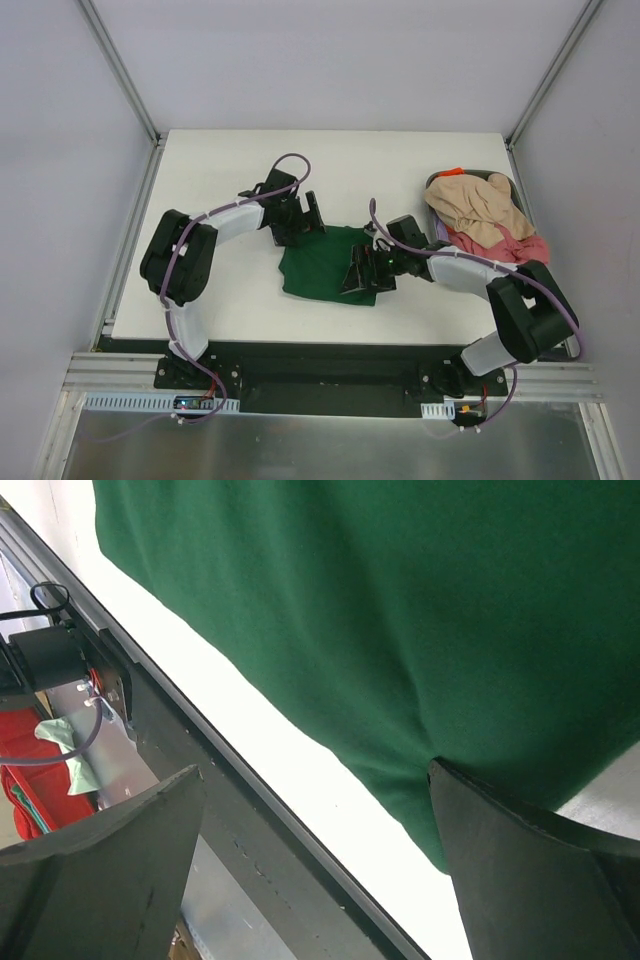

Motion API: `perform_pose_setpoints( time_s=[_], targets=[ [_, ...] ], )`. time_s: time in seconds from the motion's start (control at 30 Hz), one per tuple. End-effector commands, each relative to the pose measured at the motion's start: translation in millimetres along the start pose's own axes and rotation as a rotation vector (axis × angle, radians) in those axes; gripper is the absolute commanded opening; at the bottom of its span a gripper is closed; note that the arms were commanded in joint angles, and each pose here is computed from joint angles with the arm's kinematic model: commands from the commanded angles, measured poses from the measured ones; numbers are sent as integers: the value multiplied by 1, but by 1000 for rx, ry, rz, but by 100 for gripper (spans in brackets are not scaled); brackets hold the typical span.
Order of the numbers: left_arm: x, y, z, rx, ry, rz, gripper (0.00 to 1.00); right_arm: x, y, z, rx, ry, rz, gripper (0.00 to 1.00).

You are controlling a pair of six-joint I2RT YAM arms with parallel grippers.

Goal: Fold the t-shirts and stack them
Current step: Fold the long partially folded tshirt into a neat square, then put the neatly folded tshirt into the corner of the board with the left arm

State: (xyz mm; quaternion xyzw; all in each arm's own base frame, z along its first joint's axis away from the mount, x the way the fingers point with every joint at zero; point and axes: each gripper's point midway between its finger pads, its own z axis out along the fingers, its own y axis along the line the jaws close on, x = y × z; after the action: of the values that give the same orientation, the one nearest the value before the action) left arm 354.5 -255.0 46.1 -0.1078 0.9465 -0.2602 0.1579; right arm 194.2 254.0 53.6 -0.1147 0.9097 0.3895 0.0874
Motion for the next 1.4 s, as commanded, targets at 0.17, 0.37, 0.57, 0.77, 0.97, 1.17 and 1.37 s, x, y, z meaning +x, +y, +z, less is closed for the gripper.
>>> perform_pose_setpoints(
  time_s=[0.17, 0.37, 0.57, 0.77, 0.97, 1.17, 1.37],
  targets=[
    [-6, -22, -44, 82, -41, 117, 99, -14, -3, -32, 109, -154, -68, 96],
    [13, -9, -82, 82, -102, 135, 99, -16, -7, -87, 242, -391, -153, 96],
    [49, 40, -74, -31, -60, 69, 99, 3, -30, -110, 334, -501, -184, 96],
    [61, 54, -47, -81, 31, 23, 84, 13, -41, -108, 352, -507, -206, 96],
    [67, 51, -25, -90, 106, 7, 61, 14, -49, -107, 385, -501, -193, 96],
    [70, 51, -8, -123, 129, 8, 38, 17, -56, -105, 408, -479, -187, 96],
    [65, 56, 0, -172, 126, 14, 0, 18, -61, -106, 435, -477, -184, 96]
  ],
)
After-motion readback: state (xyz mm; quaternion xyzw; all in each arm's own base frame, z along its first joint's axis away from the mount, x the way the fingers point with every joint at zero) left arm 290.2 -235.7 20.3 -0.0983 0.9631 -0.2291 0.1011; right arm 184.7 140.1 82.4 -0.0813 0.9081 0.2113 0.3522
